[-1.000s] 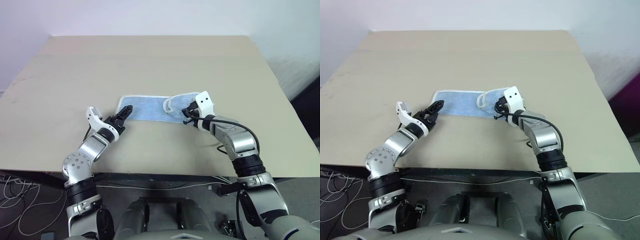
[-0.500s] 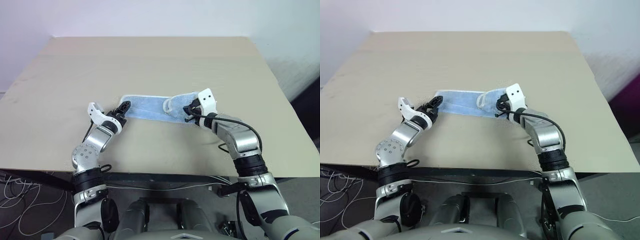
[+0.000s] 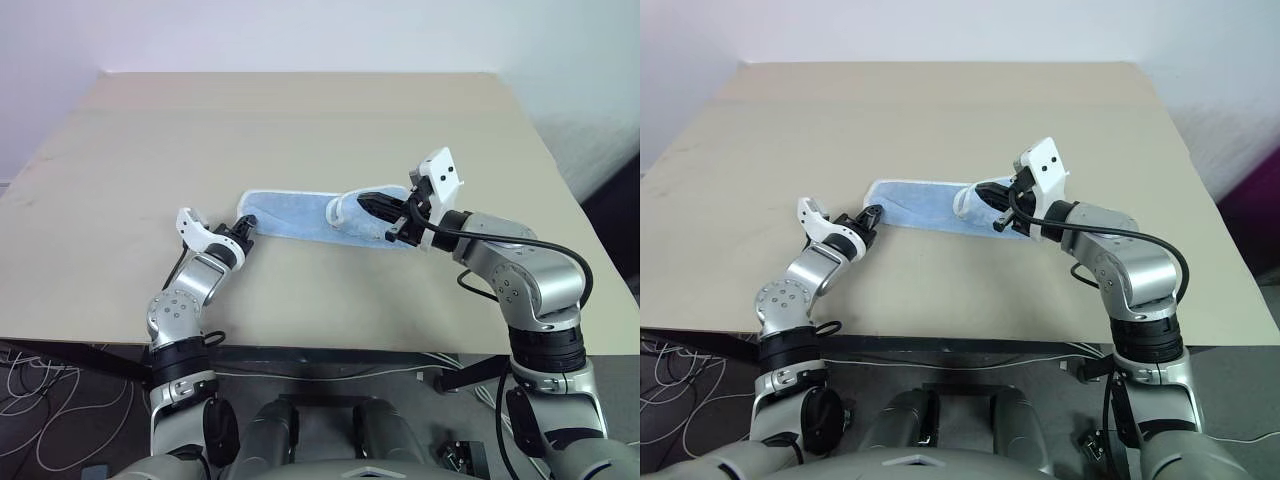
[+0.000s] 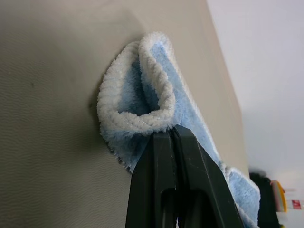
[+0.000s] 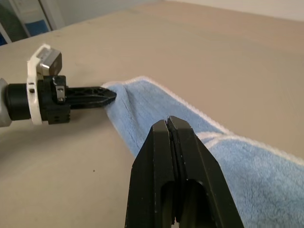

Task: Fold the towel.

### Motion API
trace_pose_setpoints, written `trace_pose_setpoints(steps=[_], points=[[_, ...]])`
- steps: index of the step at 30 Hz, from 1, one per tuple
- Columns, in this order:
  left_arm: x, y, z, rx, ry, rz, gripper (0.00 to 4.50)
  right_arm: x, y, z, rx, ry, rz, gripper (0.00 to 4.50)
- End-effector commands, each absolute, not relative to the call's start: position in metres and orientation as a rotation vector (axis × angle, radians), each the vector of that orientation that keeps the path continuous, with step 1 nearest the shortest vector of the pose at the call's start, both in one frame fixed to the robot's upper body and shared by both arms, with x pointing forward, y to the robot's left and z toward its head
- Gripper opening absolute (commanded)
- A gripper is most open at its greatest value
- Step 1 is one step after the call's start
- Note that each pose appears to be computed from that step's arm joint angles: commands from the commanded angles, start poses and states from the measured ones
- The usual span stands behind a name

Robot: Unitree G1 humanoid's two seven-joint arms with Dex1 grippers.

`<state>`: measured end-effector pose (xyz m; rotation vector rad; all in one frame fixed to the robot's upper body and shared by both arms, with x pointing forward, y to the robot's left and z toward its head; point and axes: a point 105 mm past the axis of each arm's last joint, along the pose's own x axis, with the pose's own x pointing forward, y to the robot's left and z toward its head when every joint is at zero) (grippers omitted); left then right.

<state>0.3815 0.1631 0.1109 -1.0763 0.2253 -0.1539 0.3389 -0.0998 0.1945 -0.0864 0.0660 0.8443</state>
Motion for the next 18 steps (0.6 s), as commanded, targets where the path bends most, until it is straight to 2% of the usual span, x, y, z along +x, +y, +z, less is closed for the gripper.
trace_pose_setpoints(steps=[1, 8, 13, 15, 18], points=[[0.378, 0.165, 0.147, -1.027, 0.069, -0.257, 0.03, 0.338, -0.106, 0.200, -0.073, 0.041, 0.824, 0.00], [0.364, 0.138, 0.198, -0.686, -0.075, -0.528, 0.03, 0.352, -0.141, 0.157, -0.072, 0.199, 0.652, 0.00], [0.353, 0.081, 0.196, -0.303, -0.028, -0.791, 0.03, 0.351, -0.163, 0.156, -0.074, 0.195, 0.592, 0.00], [0.348, 0.063, 0.195, -0.257, -0.022, -0.877, 0.03, 0.351, -0.170, 0.157, -0.075, 0.187, 0.567, 0.00], [0.351, 0.058, 0.195, -0.305, -0.018, -0.873, 0.03, 0.350, -0.174, 0.160, -0.078, 0.171, 0.547, 0.00]])
